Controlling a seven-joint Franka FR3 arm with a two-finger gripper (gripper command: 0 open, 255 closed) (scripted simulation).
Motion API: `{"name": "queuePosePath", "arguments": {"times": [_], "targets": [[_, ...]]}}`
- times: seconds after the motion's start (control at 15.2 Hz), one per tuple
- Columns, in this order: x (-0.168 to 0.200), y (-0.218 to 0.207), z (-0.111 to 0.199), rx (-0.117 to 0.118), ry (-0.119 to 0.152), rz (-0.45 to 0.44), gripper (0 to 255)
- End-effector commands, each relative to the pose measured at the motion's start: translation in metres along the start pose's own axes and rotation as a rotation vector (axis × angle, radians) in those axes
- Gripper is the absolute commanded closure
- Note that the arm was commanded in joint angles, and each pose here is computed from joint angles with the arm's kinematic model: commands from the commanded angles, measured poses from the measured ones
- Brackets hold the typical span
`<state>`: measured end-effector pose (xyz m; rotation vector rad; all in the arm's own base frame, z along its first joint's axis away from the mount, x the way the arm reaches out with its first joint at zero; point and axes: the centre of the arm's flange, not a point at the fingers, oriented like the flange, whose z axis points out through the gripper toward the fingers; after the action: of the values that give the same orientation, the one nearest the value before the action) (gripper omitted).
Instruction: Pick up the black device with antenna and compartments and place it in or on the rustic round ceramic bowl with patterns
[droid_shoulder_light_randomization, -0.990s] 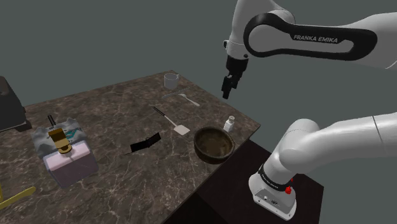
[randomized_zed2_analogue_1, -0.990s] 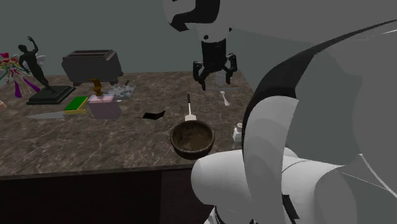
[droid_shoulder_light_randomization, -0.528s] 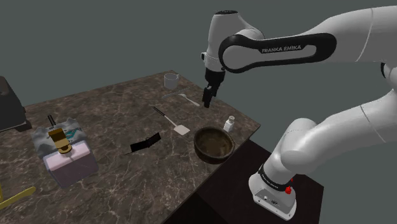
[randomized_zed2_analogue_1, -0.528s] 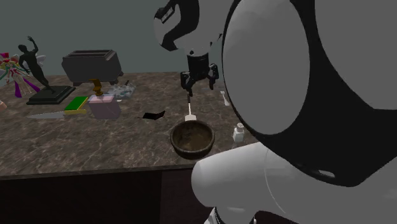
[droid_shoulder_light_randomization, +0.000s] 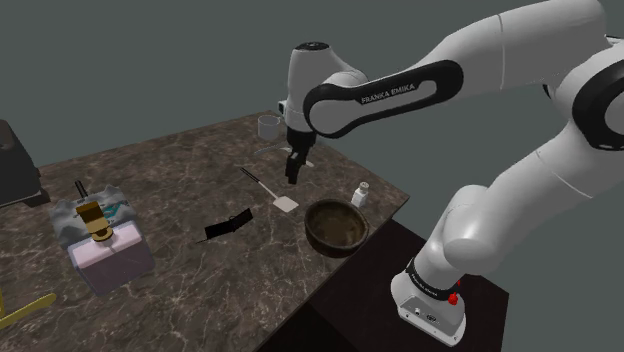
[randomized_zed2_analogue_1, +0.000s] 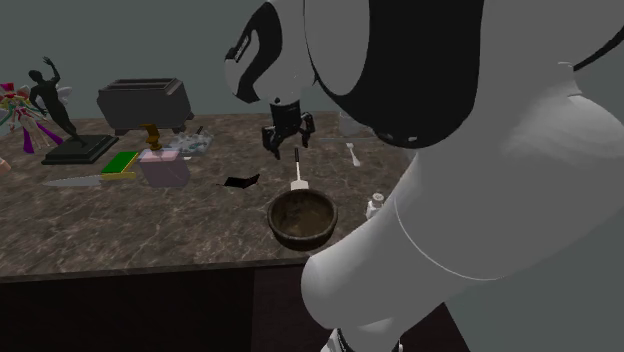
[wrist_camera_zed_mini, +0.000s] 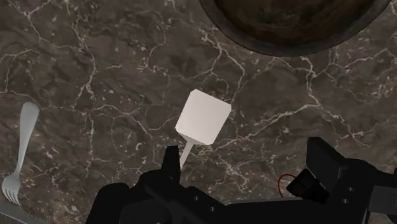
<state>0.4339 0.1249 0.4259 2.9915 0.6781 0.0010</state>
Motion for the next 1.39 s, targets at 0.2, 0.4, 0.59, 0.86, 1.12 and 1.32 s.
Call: {"name": "queuePosePath", "arguments": {"times": [0.2,0.4,0.59,0.86,1.12,1.32], "targets": [[0.046,-0.027,0.037,0.01,0.021,-0.096,0],[0.072,-0.045,0.058,0.015,0.033,-0.153,0],[0.098,-0.065,0.077,0.021,0.044,-0.21,0],[0.128,-0.092,0.101,0.028,0.058,-0.281,0],[0.129,-0.093,0.122,0.028,0.058,-0.281,0],[0.13,-0.093,0.138,0.028,0.058,-0.281,0]]}}
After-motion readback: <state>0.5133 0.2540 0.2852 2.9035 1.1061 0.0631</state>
